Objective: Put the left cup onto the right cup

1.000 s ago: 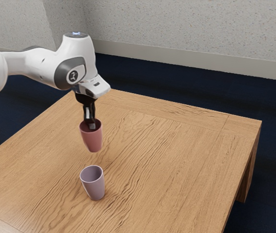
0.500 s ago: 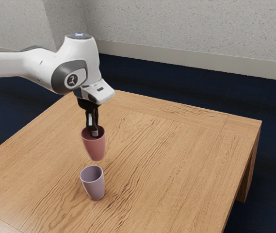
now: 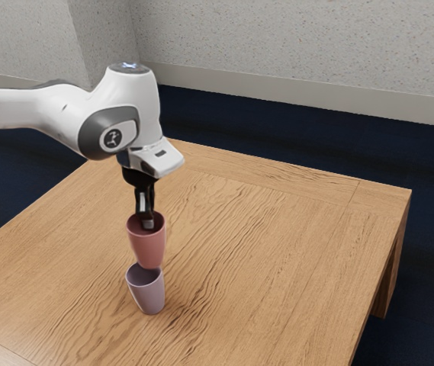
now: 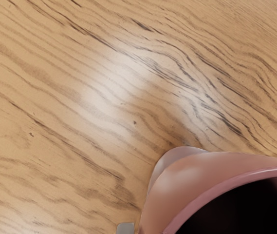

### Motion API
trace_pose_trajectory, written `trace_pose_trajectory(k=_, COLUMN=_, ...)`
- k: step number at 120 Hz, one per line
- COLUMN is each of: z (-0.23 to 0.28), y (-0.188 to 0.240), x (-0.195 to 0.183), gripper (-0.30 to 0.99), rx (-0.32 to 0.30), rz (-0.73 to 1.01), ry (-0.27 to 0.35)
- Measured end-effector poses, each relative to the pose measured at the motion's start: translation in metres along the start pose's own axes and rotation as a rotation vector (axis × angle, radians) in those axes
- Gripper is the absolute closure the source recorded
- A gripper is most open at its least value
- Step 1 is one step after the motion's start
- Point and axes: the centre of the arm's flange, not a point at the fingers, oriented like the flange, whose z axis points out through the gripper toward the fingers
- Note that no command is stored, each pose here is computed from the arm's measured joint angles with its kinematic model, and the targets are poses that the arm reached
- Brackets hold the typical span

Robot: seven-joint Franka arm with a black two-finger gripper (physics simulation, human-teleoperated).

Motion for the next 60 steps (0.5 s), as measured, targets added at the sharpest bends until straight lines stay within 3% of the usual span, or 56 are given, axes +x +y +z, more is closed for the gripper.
trace_pose_trajectory(k=30, z=-0.001, y=-0.010, x=-0.014, gripper=0.79, rx=0.001, rz=-0.045, ry=-0.014)
trace_pose_trajectory(k=60, z=-0.007, y=0.017, x=0.010, gripper=0.79, rx=0.023, rz=0.010, ry=-0.039)
